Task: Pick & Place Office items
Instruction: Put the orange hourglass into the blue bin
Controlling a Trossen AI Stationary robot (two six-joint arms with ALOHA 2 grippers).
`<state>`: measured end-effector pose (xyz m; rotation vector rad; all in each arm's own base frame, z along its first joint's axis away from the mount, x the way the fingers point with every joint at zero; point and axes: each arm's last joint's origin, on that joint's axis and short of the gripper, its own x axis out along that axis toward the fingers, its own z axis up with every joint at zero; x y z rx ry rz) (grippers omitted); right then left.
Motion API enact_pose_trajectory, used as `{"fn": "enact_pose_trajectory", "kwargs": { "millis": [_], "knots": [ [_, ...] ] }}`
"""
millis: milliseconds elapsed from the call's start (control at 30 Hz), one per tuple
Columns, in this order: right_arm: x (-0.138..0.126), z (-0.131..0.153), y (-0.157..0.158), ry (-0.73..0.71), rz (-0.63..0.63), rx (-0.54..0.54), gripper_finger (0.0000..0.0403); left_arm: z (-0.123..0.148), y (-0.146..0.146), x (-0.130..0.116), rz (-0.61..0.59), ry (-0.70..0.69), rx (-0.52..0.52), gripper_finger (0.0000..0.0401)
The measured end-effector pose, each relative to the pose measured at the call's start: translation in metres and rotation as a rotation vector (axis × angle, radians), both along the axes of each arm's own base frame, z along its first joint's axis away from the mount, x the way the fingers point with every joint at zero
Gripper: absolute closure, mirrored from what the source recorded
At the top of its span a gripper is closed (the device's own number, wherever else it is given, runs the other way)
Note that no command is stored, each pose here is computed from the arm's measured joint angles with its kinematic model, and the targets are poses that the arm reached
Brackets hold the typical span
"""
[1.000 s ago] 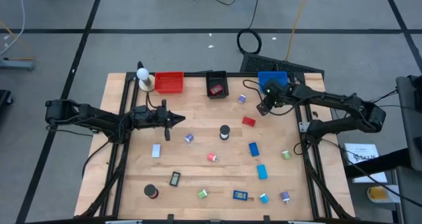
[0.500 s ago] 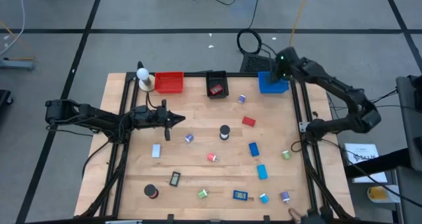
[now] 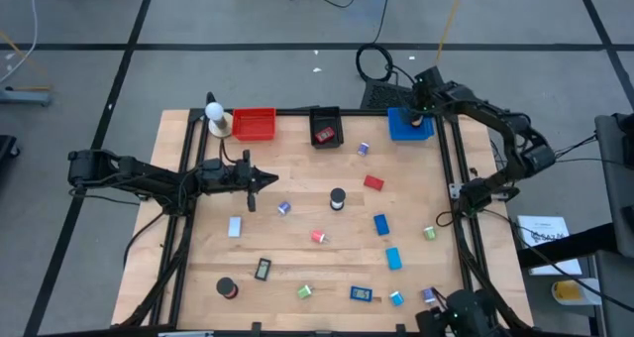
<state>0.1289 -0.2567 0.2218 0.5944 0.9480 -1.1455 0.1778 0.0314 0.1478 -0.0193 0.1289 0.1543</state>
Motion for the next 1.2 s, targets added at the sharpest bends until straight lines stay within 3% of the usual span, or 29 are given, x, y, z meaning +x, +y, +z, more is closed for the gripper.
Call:
{"fn": "enact_pose_trajectory", "kwargs": {
  "millis": [800,1200],
  "knots": [
    [-0.002,-0.018,-0.002,0.008,-0.007,0.008,0.0198,-0.001,0.0,0.0,0.0,0.012,-0.005,0.0375],
    [-0.006,-0.011,-0.001,0.088,-0.045,-0.058,0.0138,-0.001,0.0,0.0,0.0,0.012,-0.005,0.0375]
  ]
}}
